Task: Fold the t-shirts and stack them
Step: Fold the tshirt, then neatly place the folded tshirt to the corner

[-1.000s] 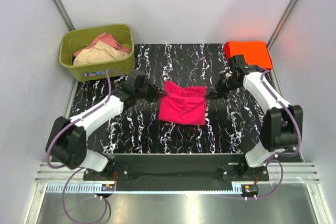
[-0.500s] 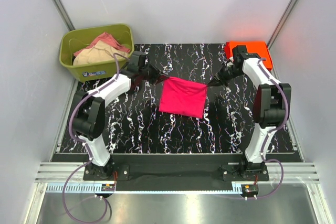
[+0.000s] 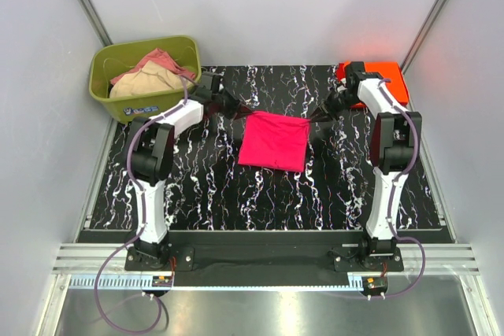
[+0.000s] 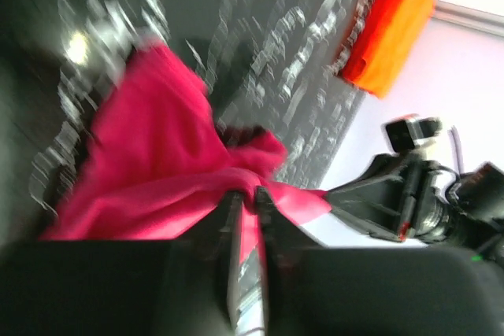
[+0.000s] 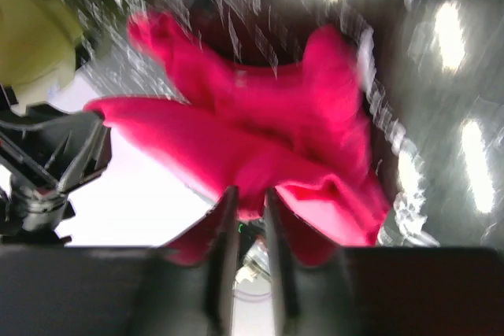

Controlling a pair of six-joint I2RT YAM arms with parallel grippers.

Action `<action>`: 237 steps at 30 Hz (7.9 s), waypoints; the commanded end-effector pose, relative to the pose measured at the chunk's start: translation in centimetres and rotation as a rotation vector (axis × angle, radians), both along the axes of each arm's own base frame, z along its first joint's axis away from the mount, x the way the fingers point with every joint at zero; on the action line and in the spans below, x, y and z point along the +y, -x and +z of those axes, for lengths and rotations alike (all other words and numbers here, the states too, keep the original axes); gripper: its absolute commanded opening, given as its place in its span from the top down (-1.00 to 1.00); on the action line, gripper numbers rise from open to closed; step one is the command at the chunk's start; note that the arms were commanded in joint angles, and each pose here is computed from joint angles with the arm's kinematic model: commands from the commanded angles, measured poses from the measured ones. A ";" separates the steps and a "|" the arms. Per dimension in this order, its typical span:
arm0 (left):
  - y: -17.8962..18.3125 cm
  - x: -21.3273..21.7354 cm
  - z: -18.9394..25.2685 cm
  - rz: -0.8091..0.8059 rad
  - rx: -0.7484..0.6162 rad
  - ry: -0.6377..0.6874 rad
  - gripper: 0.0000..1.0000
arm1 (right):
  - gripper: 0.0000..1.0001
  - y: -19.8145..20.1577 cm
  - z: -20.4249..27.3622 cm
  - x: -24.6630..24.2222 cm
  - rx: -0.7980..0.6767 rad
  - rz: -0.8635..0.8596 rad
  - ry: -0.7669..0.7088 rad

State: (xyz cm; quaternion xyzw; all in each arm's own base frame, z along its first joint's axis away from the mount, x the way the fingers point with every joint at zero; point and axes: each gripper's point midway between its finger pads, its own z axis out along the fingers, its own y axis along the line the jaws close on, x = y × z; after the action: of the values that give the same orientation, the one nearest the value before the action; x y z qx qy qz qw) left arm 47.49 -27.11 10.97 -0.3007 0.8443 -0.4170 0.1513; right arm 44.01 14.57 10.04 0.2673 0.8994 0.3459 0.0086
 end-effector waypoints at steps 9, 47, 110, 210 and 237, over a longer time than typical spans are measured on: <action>-2.7 3.2 3.9 -0.238 -0.211 -0.195 -0.07 | -0.36 -5.6 3.0 -7.5 -0.268 0.034 0.235; 0.5 -0.8 -0.2 -0.369 -0.291 -0.304 0.07 | 0.48 -1.2 -3.2 -2.9 -0.230 0.049 0.010; 16.0 -12.0 -4.5 0.585 -0.056 0.477 0.60 | -0.95 4.1 3.9 -2.1 -0.372 0.250 -0.024; 28.4 -6.7 0.2 -0.529 -0.404 0.000 0.19 | 1.00 5.1 0.7 -7.6 -0.401 0.291 0.542; 27.3 1.5 -1.4 -0.832 -0.607 -0.393 0.12 | 1.00 -10.7 13.4 -17.1 -0.732 0.343 1.203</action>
State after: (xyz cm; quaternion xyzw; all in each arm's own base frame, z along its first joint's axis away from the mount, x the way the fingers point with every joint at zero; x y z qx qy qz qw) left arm 19.26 -25.27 8.94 0.2070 0.8817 -0.3367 0.2578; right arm 53.12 -2.99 18.71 -0.0508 0.9254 -0.1521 0.3434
